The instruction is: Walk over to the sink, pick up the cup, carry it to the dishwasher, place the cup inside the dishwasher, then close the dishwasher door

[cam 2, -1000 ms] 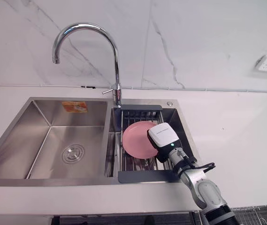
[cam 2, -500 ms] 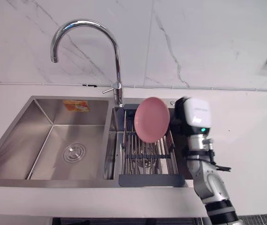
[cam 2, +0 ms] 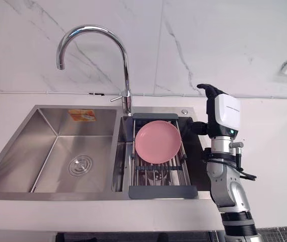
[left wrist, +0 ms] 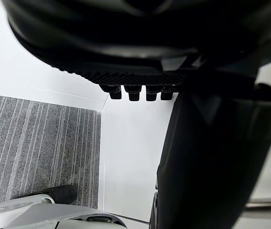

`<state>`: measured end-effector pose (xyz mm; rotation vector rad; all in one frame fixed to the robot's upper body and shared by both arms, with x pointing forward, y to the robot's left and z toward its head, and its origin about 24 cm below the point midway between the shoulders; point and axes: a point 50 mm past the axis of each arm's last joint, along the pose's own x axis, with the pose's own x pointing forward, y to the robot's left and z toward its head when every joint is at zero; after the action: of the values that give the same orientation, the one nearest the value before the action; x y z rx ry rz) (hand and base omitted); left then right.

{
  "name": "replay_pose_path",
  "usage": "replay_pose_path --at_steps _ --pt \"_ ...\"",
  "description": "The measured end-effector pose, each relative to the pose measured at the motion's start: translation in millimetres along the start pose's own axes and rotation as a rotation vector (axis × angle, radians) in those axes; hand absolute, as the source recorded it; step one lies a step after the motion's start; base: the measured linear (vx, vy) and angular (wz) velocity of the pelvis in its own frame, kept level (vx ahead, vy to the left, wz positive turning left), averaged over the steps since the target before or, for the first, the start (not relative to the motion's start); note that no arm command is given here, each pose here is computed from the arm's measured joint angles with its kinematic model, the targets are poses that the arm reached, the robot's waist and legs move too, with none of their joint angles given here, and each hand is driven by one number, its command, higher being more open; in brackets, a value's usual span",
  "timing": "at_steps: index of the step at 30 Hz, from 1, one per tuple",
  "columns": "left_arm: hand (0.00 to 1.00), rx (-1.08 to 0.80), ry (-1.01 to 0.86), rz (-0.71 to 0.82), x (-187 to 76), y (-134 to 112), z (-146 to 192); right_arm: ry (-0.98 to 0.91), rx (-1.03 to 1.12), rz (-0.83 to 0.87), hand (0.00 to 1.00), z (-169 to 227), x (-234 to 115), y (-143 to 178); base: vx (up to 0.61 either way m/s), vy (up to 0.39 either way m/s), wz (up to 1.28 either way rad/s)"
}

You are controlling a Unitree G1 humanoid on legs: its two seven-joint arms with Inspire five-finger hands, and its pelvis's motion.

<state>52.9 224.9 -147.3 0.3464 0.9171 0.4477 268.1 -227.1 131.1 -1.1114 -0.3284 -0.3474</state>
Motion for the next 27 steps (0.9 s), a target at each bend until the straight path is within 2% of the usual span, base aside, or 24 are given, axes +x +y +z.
replay_pose_path --at_steps 5,11,14,22,27 --pt "1.00 -0.013 0.009 -0.001 0 2 -2 -0.067 -0.029 0.192 1.00 0 -9 7 0.00 0.000 0.00" --pt "1.00 -0.012 0.019 0.009 0 6 -5 -0.322 -0.090 0.428 1.00 29 -23 8 0.00 0.000 0.00" --pt "1.00 -0.006 0.017 0.011 1 9 -5 -0.389 -0.130 0.530 1.00 38 -29 16 0.00 0.000 0.02" --pt "1.00 -0.005 0.019 0.001 1 9 -5 -0.422 -0.235 0.709 1.00 40 -38 28 0.00 0.000 0.00" --pt "1.00 -0.004 0.022 -0.001 1 9 -6 -0.420 -0.284 0.750 1.00 40 -40 31 0.00 0.000 0.00"
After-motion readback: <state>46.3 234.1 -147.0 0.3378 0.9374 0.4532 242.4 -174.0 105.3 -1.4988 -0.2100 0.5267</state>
